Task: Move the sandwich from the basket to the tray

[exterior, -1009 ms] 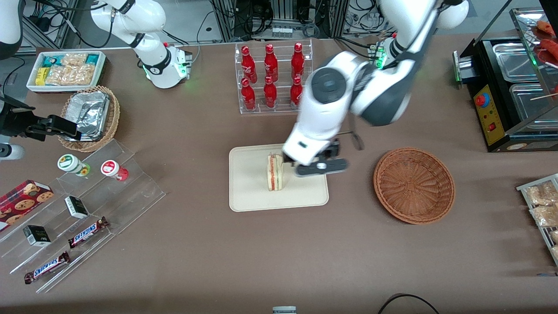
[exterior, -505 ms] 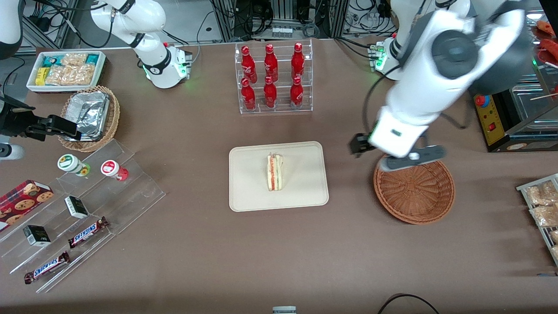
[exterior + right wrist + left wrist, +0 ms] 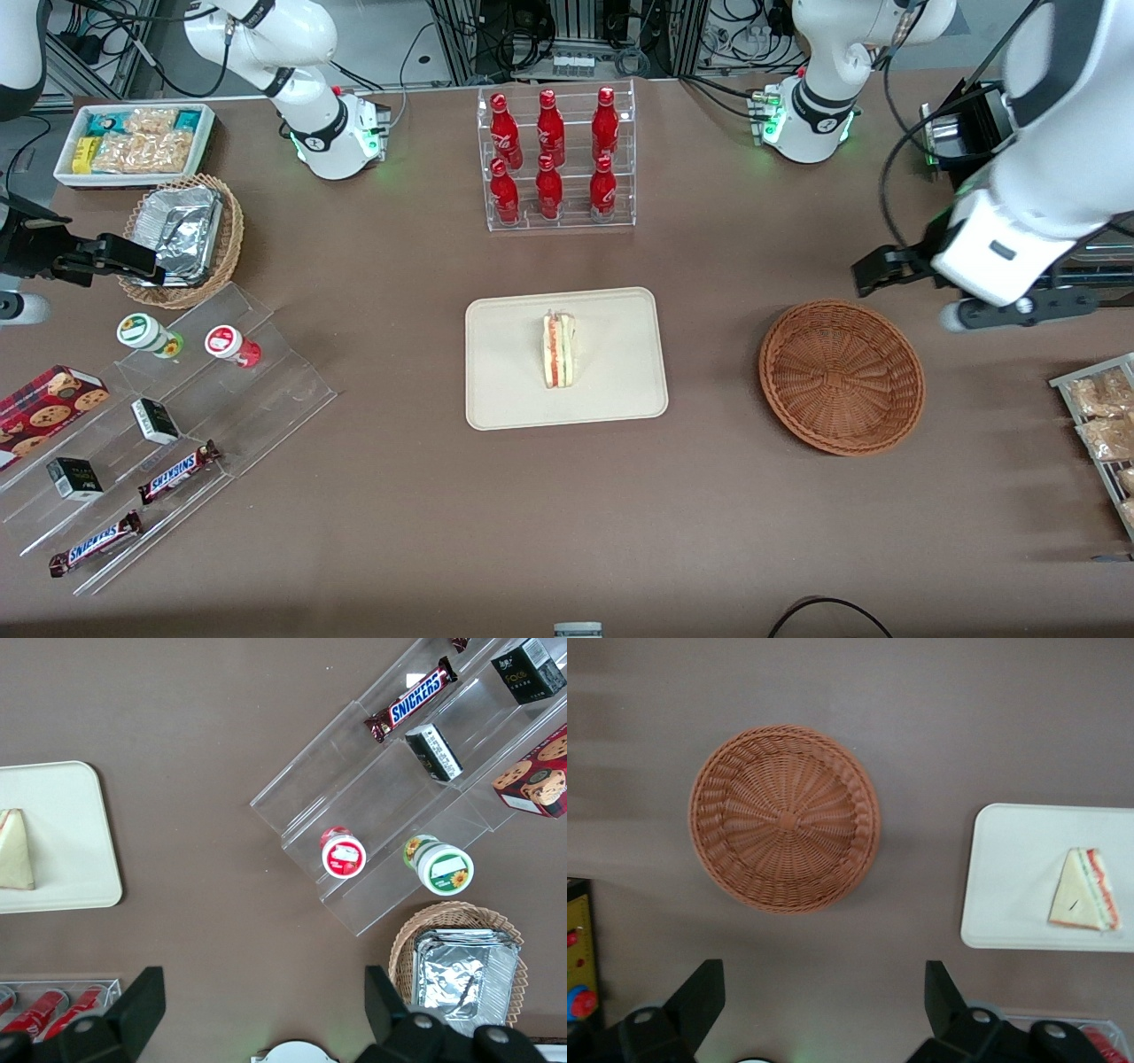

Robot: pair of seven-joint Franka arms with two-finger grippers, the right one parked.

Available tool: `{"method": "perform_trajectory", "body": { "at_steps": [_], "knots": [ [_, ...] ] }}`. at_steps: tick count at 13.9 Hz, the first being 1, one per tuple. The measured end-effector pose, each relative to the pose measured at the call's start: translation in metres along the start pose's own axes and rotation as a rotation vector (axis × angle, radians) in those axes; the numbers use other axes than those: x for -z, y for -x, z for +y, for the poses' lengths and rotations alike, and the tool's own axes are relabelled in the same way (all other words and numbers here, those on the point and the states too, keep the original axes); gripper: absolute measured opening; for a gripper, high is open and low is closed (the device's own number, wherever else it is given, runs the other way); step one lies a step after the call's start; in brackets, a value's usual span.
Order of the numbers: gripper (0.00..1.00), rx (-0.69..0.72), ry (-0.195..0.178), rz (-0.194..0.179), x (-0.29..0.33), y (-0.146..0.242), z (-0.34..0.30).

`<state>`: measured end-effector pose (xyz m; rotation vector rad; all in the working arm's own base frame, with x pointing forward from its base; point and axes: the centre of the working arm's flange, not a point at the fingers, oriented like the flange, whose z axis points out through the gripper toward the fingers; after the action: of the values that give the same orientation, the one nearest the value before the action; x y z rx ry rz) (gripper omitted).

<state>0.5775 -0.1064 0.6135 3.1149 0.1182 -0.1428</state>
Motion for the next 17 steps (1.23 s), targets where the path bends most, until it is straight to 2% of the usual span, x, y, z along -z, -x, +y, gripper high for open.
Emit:
{"method": "perform_trajectory", "body": {
  "at_steps": [5,12,14,17],
  "knots": [
    [1.00,-0.057,0.005,-0.013,0.004,0.027,-0.060],
    [1.00,-0.060,0.005,-0.005,0.006,0.038,-0.063],
    [1.00,-0.098,0.006,0.003,0.006,0.037,-0.062],
    [1.00,-0.139,-0.013,0.007,0.007,0.036,-0.070]
  ]
}}
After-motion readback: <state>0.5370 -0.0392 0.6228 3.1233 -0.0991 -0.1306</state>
